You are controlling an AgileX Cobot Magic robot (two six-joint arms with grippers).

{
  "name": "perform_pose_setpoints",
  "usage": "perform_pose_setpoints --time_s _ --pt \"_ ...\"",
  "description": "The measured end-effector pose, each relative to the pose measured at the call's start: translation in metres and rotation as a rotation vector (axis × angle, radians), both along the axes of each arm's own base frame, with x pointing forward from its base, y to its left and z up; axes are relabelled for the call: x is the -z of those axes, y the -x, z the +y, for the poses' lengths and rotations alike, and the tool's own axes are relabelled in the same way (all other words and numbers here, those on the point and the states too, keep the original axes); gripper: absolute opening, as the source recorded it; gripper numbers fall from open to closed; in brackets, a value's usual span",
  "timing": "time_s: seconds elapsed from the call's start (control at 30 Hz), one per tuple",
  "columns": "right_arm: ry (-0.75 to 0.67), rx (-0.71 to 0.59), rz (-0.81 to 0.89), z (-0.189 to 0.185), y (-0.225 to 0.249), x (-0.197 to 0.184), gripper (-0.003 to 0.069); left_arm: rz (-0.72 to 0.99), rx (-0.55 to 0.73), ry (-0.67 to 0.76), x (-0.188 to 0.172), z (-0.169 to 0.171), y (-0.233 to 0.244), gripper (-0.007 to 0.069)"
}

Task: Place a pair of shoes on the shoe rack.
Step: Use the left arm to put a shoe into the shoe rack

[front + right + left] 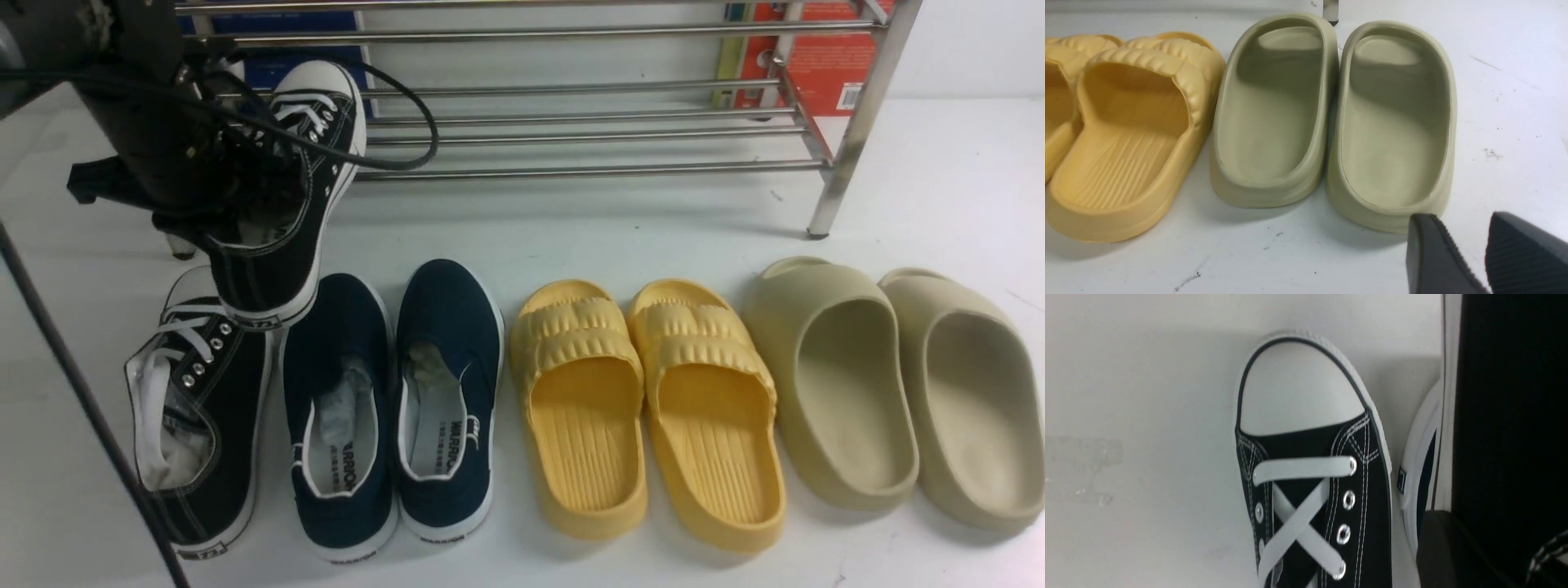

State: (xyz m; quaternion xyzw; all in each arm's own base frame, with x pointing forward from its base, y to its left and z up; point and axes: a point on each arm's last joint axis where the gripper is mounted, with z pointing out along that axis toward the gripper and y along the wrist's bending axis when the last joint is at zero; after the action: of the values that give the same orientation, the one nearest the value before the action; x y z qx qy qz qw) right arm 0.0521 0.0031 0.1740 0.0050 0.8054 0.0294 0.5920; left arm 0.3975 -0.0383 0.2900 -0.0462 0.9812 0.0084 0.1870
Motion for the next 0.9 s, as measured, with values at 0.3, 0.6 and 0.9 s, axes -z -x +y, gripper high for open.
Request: perform_pose_setpoints --time_s 0.3,0.6,0.9 --pt "0.000 0.000 0.000 0.000 0.000 0.000 0.0239 -0.040 -0.046 -0.015 0.007 0.000 -0.032 -0.0008" --pt "0.000 0.000 0.000 0.000 0.000 0.000 0.0239 -0.109 -0.124 0.016 0.012 0.019 -0.045 -0.0008" --pt "0.000 0.000 0.000 0.000 0.000 0.000 0.0239 -0.179 -0.133 0.019 0.018 0.026 -0.057 -0.0008"
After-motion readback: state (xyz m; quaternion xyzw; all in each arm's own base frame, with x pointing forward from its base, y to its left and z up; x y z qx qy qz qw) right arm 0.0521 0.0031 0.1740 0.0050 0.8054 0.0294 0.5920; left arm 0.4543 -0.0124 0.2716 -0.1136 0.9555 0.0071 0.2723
